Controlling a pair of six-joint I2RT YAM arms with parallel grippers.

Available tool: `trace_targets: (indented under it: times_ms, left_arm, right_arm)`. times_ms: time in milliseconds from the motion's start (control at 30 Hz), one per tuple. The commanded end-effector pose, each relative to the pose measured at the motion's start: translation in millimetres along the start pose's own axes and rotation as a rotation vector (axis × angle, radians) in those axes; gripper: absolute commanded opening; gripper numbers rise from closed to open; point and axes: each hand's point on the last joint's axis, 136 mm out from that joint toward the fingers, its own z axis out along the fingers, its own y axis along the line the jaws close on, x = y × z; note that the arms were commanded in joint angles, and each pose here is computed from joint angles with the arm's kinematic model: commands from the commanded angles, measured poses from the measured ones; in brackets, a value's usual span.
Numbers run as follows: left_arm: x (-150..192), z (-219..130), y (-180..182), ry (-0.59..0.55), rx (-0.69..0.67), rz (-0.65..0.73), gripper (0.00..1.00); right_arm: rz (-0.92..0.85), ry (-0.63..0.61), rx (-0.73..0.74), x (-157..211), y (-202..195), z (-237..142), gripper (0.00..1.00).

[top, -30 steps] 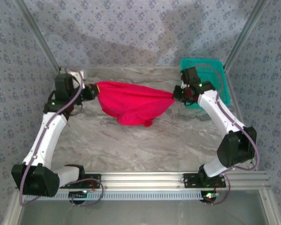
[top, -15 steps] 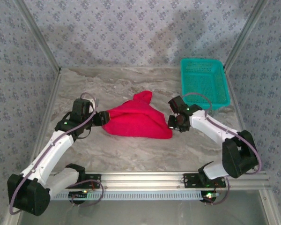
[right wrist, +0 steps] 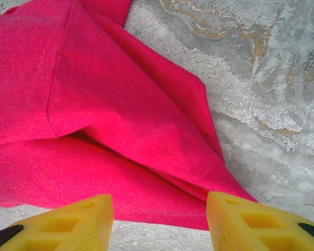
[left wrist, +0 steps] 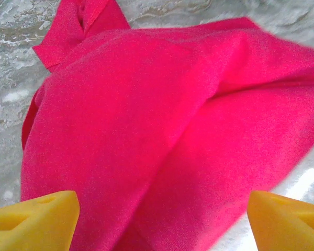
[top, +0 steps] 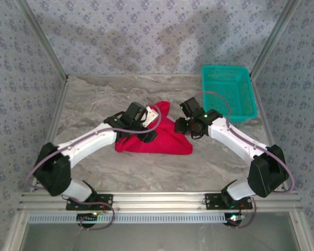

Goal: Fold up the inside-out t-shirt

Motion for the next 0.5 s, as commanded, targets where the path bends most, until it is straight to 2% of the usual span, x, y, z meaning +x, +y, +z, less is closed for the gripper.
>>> trace_targets:
  times_ms: [0,267,467]
  left_arm:
    - [-13.9,3.9,21.7,0.012,-0.069,0.106,0.83]
    - [-36.3,15.4,39.5,-0.022,-0.074,0.052,0.82]
    - [-25.7,29.0,39.6,0.030,-0.029,0.026,0.76]
  right_arm:
    - [0.011,0.026,-0.012,10.3,1.7,-1.3,0.51]
    - [-0.014,0.061,-0.038,27.6,11.9,8.1,0.48]
    - [-0.023,0.062,-0.044,28.1,16.0,7.3,0.48]
